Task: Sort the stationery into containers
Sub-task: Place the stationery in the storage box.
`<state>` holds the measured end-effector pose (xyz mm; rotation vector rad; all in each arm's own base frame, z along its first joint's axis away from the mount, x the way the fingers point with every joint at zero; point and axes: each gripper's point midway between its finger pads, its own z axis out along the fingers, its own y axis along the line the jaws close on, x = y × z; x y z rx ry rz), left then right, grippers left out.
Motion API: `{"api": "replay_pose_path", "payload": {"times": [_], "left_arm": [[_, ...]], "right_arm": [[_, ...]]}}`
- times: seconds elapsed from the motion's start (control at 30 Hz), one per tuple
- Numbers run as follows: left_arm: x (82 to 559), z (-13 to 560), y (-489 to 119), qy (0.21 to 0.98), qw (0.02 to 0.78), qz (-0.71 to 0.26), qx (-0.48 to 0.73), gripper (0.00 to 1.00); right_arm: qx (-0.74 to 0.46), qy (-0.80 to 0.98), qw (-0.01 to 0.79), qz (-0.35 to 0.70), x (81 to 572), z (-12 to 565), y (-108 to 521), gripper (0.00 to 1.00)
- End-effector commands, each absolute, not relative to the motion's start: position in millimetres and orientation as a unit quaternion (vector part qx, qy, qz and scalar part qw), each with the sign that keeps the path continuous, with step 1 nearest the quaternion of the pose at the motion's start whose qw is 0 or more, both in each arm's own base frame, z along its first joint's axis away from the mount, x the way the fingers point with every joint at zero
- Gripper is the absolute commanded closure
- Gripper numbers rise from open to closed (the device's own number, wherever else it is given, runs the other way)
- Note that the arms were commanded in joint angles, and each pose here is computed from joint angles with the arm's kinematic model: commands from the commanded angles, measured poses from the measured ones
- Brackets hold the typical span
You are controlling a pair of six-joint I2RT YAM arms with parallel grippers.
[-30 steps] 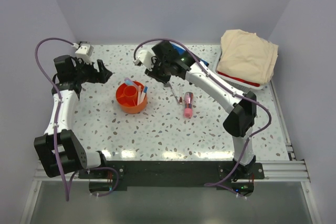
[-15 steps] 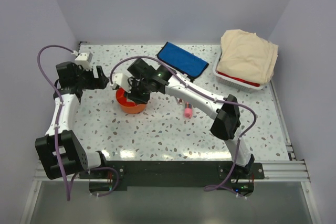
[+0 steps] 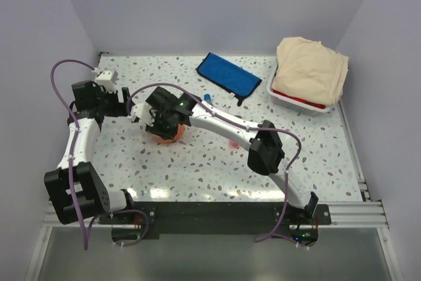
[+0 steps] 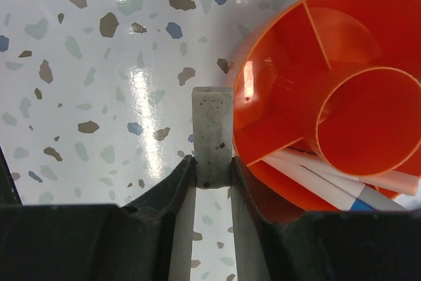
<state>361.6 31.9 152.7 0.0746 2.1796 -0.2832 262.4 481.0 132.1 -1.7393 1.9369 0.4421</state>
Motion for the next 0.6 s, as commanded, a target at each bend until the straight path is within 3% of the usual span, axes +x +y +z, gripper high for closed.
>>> {"api": "replay_pose_path", "payload": {"times": [0.0, 0.37, 0.57], "left_arm": [[357.9, 156.3, 34.5, 0.881, 0.46, -0.108, 0.037, 0.12], [361.1, 156.3, 36.2, 0.882, 0.459, -0.106, 0.038, 0.12], [364.0, 160.3, 37.9, 0.88, 0.463, -0.102, 0.039, 0.12]], "right_arm": [[-0.615, 0.717, 0.286, 0.159, 273.9, 152.0, 491.2, 0.75], [-0.601, 0.718, 0.316, 0.153, 286.0, 161.3, 500.4, 0.75], [-0.596, 0.723, 0.32, 0.139, 292.5, 154.5, 500.7, 0.66]]}}
